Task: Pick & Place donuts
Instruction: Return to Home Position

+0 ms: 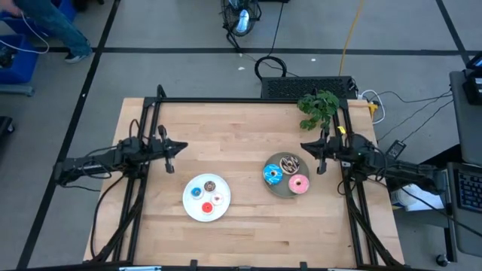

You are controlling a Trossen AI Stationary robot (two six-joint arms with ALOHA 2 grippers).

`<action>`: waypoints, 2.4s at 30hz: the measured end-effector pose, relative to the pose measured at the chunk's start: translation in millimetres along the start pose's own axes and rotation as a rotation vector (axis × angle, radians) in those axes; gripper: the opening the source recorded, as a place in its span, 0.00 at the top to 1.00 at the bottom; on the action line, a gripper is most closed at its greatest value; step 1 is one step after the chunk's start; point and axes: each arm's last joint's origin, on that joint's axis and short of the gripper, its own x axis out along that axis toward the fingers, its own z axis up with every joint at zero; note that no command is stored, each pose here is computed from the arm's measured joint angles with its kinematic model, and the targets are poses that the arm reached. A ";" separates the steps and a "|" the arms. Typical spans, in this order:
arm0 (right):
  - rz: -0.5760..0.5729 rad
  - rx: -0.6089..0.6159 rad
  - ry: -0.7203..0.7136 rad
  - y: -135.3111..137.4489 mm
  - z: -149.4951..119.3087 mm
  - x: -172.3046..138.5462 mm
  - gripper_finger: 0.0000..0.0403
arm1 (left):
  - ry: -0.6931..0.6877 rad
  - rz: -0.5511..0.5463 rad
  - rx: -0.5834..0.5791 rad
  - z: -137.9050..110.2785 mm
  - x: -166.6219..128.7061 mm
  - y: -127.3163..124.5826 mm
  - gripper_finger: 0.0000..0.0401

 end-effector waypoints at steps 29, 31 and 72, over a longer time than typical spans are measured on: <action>0.002 0.005 0.017 -0.1 -1.7 0.7 1.00 | -0.045 0.011 -0.092 3.8 0.3 0.8 0.84; 0.002 0.005 0.017 -0.1 -1.7 0.7 1.00 | -0.045 0.011 -0.092 3.9 0.2 0.8 0.84; 0.002 0.005 0.017 -0.1 -1.7 0.7 1.00 | -0.048 0.011 -0.092 4.4 0.2 0.9 0.84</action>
